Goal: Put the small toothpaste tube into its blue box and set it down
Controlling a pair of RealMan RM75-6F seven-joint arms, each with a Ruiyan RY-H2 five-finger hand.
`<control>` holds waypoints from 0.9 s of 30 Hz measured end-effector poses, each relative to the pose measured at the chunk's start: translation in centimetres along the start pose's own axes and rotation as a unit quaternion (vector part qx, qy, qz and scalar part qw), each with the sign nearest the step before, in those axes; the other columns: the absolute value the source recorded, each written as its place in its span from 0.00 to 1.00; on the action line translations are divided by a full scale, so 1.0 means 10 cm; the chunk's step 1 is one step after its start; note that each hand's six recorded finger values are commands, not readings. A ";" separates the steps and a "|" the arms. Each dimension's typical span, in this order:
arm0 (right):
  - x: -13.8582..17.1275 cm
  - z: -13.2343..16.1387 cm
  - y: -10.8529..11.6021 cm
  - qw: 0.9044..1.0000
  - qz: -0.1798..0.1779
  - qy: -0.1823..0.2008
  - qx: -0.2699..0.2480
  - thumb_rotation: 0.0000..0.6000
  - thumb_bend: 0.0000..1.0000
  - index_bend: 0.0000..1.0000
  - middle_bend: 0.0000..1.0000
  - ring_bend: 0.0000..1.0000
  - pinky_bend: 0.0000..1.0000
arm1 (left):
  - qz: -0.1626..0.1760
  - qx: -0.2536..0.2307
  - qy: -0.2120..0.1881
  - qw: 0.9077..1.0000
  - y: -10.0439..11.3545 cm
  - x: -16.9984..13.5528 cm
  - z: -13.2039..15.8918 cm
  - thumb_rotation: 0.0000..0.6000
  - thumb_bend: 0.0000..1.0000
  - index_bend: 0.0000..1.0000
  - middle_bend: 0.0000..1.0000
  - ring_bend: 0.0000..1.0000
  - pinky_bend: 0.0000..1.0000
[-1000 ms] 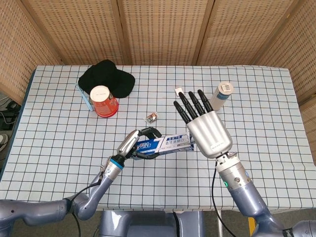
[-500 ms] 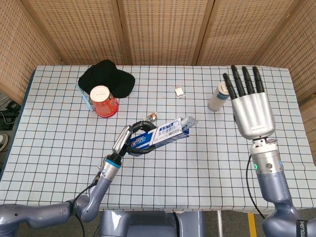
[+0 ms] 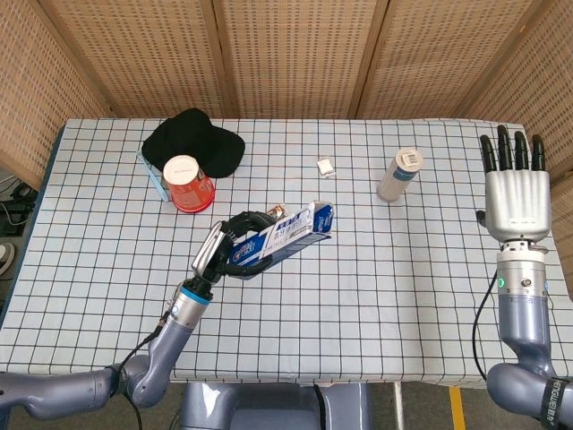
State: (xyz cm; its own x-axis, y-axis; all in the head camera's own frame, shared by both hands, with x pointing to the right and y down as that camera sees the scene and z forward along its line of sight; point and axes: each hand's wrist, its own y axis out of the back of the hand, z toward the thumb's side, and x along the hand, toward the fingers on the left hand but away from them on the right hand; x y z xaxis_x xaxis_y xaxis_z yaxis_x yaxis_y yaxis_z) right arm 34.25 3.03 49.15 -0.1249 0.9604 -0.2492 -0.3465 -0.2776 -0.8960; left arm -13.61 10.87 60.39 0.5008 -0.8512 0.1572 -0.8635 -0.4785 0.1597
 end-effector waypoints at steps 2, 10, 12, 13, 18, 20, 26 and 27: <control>0.01 -0.01 -0.07 1.000 0.018 0.002 -0.007 1.00 0.00 0.00 0.00 0.01 0.07 | -0.004 0.013 0.007 1.000 0.02 -0.01 -0.02 1.00 0.27 0.50 0.38 0.41 0.38; 0.10 -0.02 -0.28 0.998 0.052 0.015 -0.021 1.00 0.00 0.00 0.00 0.01 0.07 | -0.036 0.109 0.034 0.993 0.19 -0.08 -0.17 1.00 0.26 0.50 0.38 0.41 0.38; 0.13 -0.02 -0.33 0.998 0.057 0.018 -0.025 1.00 0.00 0.00 0.00 0.01 0.07 | -0.048 0.142 0.045 0.988 0.26 -0.11 -0.22 1.00 0.27 0.50 0.38 0.41 0.38; 0.15 -0.02 -0.37 0.997 0.063 0.021 -0.028 1.00 0.00 0.00 0.00 0.01 0.07 | -0.053 0.158 0.051 0.985 0.30 -0.13 -0.25 1.00 0.27 0.50 0.38 0.41 0.37; 0.21 -0.03 -0.57 0.996 0.081 0.031 -0.037 1.00 0.00 0.01 0.00 0.01 0.07 | -0.079 0.263 0.087 0.957 0.63 -0.27 -0.43 1.00 0.29 0.50 0.38 0.41 0.35; 0.23 -0.04 -0.67 0.995 0.085 0.035 -0.041 1.00 0.00 0.02 0.00 0.01 0.07 | -0.087 0.297 0.104 0.945 0.78 -0.34 -0.53 1.00 0.30 0.51 0.38 0.41 0.35; 0.33 -0.02 -0.98 0.992 0.100 0.049 -0.053 1.00 0.00 0.03 0.00 0.01 0.06 | -0.099 0.354 0.136 0.920 1.05 -0.49 -0.76 1.00 0.30 0.51 0.38 0.41 0.35; 0.34 -0.02 -1.03 0.992 0.102 0.051 -0.054 1.00 0.00 0.03 0.00 0.01 0.06 | -0.101 0.359 0.140 0.917 1.07 -0.50 -0.80 1.00 0.30 0.51 0.38 0.41 0.35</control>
State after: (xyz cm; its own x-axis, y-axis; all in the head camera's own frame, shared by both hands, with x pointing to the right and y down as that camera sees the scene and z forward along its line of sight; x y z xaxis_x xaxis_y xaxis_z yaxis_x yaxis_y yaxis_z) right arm 37.54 9.17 57.42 -0.0850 0.8831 -0.4613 -0.2203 -0.4682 -0.8557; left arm -24.90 11.73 69.09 0.5632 -0.6893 0.4557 -0.5187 -0.7242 -0.4544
